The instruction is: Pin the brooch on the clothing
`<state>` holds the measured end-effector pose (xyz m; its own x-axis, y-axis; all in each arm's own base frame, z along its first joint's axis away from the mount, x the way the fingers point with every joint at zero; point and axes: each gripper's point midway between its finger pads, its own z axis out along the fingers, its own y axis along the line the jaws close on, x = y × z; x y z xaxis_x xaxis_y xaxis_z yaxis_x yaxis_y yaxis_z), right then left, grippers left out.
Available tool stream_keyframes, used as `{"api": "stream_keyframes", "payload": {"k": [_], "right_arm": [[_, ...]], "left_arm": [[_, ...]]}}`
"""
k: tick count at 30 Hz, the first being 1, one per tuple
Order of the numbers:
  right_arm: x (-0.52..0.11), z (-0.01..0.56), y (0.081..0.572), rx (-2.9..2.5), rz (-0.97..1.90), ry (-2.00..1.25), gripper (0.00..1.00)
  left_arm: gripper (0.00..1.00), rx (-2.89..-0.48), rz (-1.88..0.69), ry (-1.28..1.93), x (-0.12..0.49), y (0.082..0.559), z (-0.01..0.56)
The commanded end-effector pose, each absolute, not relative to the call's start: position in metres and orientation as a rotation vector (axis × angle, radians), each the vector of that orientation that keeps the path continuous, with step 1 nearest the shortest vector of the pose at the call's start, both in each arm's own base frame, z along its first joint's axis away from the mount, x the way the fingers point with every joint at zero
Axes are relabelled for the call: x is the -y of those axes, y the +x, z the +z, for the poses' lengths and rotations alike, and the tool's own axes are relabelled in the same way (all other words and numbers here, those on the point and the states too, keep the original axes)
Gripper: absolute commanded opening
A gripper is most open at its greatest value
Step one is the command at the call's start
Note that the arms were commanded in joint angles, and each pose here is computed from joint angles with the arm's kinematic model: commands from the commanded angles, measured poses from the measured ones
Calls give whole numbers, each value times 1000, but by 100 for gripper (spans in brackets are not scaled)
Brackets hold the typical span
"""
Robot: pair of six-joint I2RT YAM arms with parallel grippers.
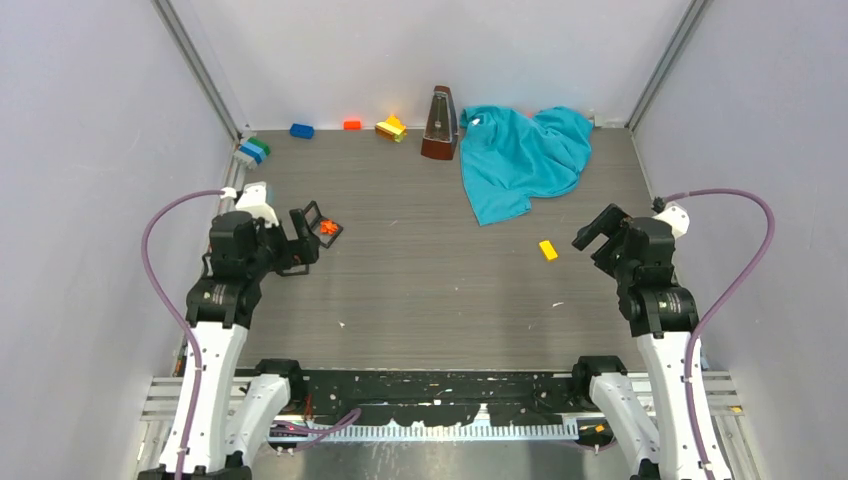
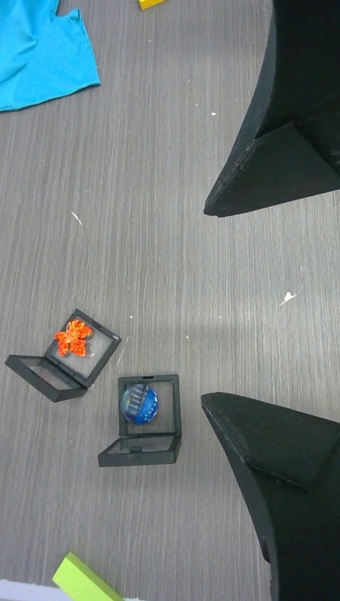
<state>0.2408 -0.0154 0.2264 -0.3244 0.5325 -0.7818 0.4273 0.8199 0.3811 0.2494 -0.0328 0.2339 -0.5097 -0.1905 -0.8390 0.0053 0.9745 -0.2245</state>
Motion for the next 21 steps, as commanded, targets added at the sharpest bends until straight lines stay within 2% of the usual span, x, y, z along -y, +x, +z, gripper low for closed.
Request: {"api": "stream_keyframes", "payload": {"k": [1,5,13,16,21], "right_arm": [[13,231,241,-1974,131,687,100],[0,223,250,-2011,205,654,99],[-58,173,281,-2242,467,501,79],[-80,139,296,-2383,379,429,75],[-117,104,332,-2459,238,306,74]], "left_arm": [[98,-2073,-260,-149,35,260,250],[98,-2062,-290,-178,38,266,259],[98,-2020,-337,-90,49,268,256],[98,-2051,-355,-77,52,267,242],[99,-2084,-376,-71,55,265,235]]}}
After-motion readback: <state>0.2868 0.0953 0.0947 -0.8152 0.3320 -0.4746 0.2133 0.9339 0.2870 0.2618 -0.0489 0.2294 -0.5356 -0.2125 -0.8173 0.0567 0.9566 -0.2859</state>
